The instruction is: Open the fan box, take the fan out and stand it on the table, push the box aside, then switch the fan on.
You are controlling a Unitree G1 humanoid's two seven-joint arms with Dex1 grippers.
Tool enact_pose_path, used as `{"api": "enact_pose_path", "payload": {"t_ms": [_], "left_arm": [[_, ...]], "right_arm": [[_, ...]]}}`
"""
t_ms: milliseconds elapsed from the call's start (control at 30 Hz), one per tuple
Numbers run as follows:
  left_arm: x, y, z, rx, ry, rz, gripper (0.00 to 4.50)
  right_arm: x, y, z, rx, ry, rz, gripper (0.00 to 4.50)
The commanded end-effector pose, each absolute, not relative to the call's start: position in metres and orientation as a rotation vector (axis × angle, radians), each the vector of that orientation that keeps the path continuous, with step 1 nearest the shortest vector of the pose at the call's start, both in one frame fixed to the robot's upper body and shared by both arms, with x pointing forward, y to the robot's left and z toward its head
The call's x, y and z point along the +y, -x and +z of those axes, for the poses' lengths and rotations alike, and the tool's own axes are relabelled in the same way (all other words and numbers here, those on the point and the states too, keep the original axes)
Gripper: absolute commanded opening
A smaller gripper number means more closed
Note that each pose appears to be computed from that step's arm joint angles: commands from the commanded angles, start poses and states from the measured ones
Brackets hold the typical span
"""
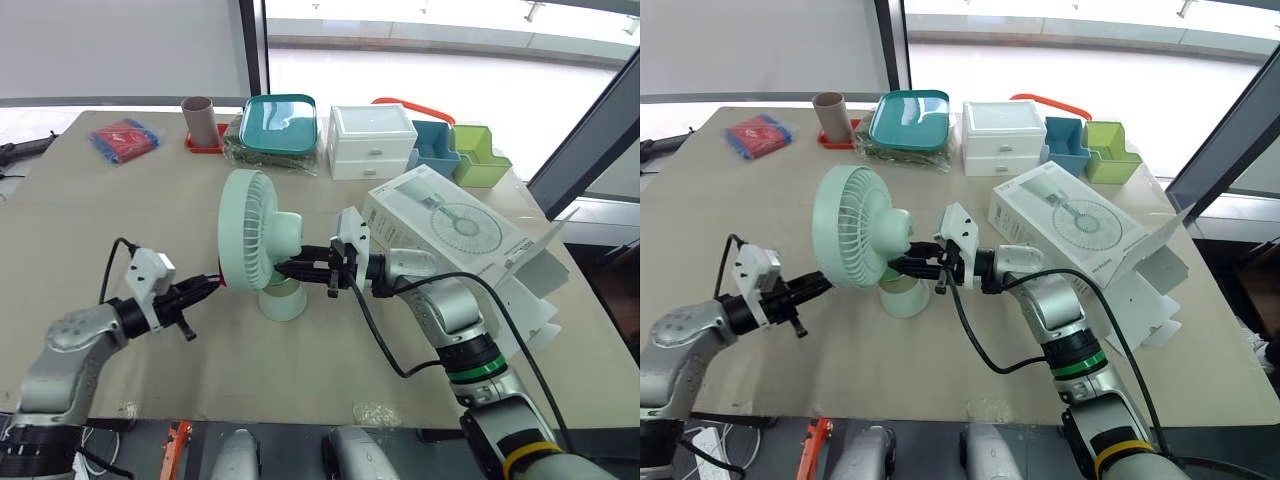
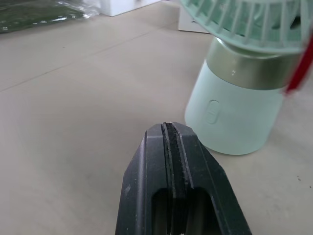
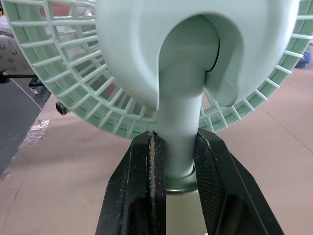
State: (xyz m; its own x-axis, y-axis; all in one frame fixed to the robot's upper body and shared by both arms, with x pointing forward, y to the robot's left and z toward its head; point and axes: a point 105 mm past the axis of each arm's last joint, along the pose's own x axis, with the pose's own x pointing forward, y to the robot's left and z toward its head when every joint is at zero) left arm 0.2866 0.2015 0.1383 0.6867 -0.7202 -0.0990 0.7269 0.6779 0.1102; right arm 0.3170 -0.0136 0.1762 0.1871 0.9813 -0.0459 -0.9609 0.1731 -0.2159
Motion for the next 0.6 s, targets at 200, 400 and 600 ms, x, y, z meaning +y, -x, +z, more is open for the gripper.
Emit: {"api": "enact_pose_path", "payload": {"t_ms": [200, 400, 600], "left_arm": [[0.207, -0.263, 0.188, -0.056, -0.096, -0.836, 0.37], [0.209, -0.250, 0.194, -0.058, -0.070, -0.867, 0.37], [0.207, -0.244, 0.200, -0.079, -0.038, -0.885, 0.37]], "right_arm": [[-0.019, -0.321, 0.184, -0.148, 0.260, 1.367, 0.59], [-0.024, -0.324, 0.182, -0.134, 0.275, 1.362, 0.59], [-0.026, -0.325, 0.183, -0.132, 0.280, 1.364, 0.59]]}}
